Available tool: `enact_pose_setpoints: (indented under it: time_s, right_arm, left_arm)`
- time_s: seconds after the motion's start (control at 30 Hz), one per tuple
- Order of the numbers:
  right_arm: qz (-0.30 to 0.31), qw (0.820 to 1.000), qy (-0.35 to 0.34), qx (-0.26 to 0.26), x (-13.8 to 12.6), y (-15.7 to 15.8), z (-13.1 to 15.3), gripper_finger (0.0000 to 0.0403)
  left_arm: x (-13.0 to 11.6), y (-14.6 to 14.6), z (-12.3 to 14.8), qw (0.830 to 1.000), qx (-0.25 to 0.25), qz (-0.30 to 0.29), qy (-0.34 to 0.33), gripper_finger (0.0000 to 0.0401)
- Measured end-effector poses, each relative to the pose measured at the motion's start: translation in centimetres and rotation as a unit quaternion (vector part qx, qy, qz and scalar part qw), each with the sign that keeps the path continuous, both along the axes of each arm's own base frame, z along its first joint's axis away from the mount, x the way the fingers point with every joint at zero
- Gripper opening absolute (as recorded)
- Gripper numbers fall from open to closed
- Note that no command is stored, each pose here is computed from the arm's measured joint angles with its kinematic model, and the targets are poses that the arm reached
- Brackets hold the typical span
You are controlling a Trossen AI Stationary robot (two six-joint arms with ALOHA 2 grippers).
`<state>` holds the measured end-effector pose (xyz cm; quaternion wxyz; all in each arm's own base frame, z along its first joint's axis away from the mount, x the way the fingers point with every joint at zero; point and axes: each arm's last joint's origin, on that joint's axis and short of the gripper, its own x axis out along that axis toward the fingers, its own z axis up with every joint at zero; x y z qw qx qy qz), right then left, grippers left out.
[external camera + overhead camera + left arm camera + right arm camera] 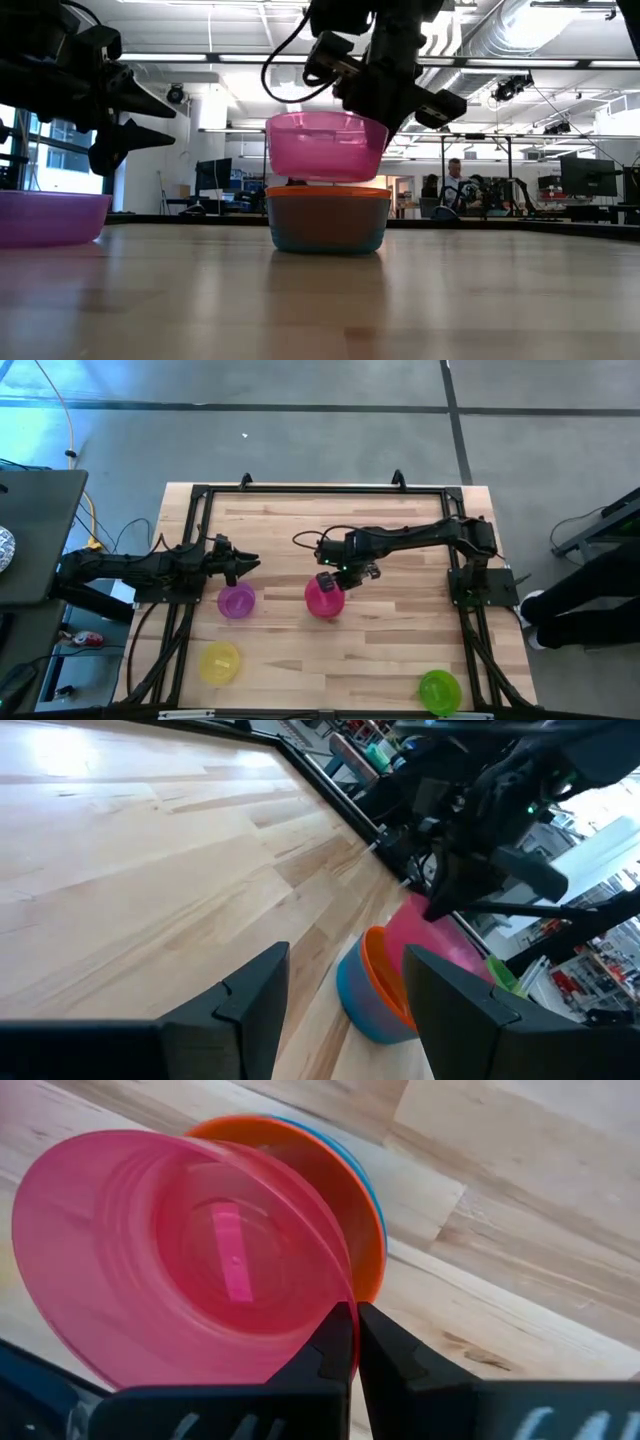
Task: Nest bowls inside each other
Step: Stack the red bowl on top of the orange bowl
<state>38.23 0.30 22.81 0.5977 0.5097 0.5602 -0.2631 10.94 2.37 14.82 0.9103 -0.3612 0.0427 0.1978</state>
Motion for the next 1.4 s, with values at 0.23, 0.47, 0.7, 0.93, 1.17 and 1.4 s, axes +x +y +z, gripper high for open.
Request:
enact_pose_setpoints:
  time_s: [0.23, 0.47, 0.7, 0.93, 1.17, 1.4]
  right_arm:
    - [-0.002, 1.0, 0.018, -0.022, 0.2, 0.1, -0.9, 0.0]
    - [-0.006, 0.998, 0.036, -0.049, -0.2, -0.1, -1.2, 0.0]
    - [-0.01, 0.998, 0.041, -0.04, -0.4, -0.1, -2.6, 0.0]
    - [-0.005, 0.998, 0.039, -0.041, -0.4, 0.0, -2.8, 0.0]
    - [0.003, 0.998, 0.038, -0.049, -0.4, -0.1, -2.8, 0.0]
    - [0.01, 0.998, 0.046, -0.037, 0.0, 0.0, -3.8, 0.0]
  left_arm:
    - [0.0, 0.0, 0.0, 1.0, 0.0, -0.001, 0.0, 0.0184]
    - [0.0, 0.0, 0.0, 1.0, 0.0, -0.001, 0.0, 0.0184]
    - [0.0, 0.0, 0.0, 1.0, 0.0, -0.001, 0.0, 0.0184]
    - [0.0, 0.0, 0.0, 1.0, 0.0, -0.001, 0.0, 0.0184]
    - [0.0, 0.0, 0.0, 1.0, -0.001, -0.001, 0.0, 0.0184]
    - [0.0, 0.0, 0.0, 1.0, -0.001, -0.002, -0.001, 0.0184]
